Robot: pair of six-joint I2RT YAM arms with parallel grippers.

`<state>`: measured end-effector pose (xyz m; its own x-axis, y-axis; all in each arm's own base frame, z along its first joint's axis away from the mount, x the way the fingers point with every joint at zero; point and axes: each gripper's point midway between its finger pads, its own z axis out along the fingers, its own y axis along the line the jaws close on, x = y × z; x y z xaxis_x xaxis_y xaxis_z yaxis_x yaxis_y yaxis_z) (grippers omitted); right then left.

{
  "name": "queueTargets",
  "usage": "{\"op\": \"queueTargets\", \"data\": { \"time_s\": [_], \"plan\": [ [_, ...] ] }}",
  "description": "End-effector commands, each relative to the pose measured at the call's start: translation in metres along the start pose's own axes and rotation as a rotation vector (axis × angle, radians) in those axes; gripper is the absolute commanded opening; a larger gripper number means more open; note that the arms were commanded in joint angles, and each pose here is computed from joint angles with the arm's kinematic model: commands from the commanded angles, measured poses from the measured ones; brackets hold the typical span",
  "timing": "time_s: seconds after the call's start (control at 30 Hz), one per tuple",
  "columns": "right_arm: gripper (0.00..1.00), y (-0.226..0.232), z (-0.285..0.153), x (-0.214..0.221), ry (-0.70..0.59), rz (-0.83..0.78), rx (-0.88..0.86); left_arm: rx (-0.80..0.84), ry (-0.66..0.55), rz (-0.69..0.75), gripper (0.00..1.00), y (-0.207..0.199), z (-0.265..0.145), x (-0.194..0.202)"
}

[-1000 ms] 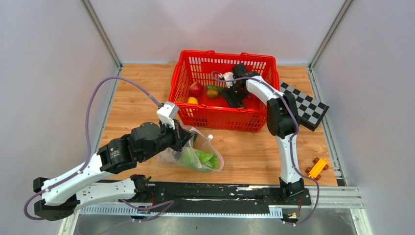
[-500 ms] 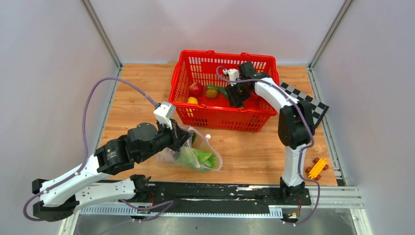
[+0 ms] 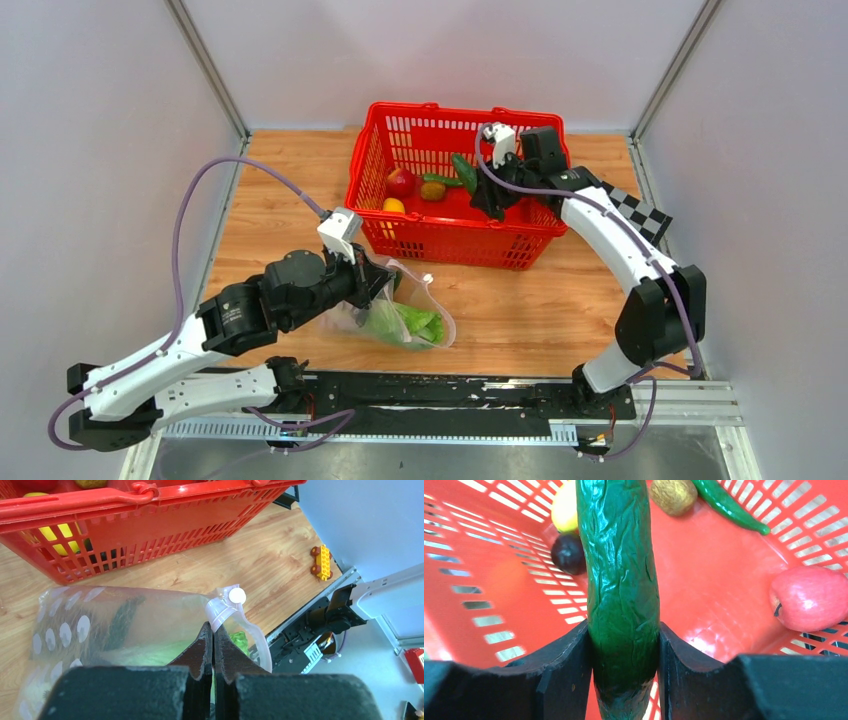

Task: Place the food in the zip-top bag and seal the zipper
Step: Place the fake vegetable in the zipper food storage bag.

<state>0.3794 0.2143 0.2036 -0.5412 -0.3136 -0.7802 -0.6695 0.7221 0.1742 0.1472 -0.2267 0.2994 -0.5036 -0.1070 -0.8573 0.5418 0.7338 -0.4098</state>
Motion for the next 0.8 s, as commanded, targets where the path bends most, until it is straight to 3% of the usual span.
{"op": "queueTargets", "data": {
  "time_s": [0.0,0.13,0.37,0.77],
  "plan": [
    [0.15,0.025,-0.034,-0.046,-0.177,-0.029,-0.059,0.020,-0.050,-0.019,0.00,-0.006,0.000,-0.013],
    [0.15,0.047,-0.062,-0.064,-0.281,0.007,-0.106,0.021,-0.050,-0.016,0.01,-0.006,0.002,-0.012],
    [0.15,0.110,-0.097,-0.070,-0.397,0.077,-0.384,0.028,-0.051,-0.015,0.00,-0.009,0.004,-0.013],
    [0.18,0.201,-0.131,0.013,-0.246,-0.032,-0.622,0.025,-0.061,-0.012,0.00,-0.008,0.006,-0.013]
  ]
}}
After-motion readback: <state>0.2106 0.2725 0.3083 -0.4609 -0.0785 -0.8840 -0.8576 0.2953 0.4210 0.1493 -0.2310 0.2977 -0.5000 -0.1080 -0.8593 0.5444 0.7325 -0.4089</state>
